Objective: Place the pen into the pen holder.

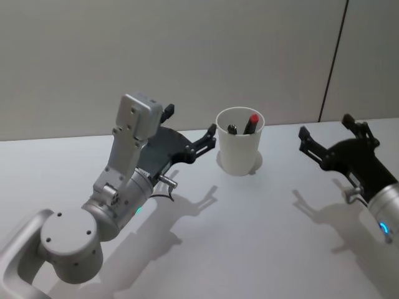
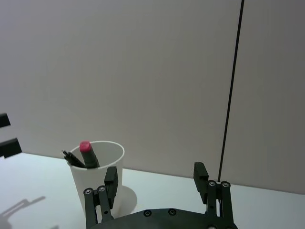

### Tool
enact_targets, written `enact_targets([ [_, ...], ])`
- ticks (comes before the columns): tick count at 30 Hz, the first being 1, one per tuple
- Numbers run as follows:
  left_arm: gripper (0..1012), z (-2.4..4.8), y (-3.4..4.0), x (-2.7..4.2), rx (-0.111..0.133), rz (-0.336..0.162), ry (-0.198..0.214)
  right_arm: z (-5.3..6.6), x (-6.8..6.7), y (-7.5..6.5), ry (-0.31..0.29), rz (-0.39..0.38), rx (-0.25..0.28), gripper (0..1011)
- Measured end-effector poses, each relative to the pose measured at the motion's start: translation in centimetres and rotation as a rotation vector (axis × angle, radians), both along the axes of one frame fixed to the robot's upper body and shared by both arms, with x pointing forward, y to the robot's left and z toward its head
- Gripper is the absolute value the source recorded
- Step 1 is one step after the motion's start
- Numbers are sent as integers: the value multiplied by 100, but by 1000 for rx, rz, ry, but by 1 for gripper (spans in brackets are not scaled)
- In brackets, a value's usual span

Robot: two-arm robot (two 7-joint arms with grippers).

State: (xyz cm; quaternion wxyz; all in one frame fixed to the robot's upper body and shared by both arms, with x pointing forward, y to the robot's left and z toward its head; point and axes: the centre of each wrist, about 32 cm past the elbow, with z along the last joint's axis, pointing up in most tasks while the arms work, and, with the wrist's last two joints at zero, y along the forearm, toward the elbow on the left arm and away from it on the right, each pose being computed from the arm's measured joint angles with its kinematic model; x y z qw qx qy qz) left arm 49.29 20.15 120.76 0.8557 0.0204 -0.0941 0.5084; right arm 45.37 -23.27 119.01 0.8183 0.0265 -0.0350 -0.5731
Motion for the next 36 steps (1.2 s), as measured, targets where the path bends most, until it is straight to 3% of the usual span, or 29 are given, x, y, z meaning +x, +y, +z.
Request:
enact_targets([
  [3,1001,-16,-15,-4,21,28,-23,-6,-54,-24,8,-6,-12,1002],
  [10,1001,-33,-31,-8,43,55,-49,-13,-101,-46,17,-11,-24,1001],
  [36,1001,-31,-30,-8,44,58,-51,-14,-104,-43,16,-9,-23,1002],
])
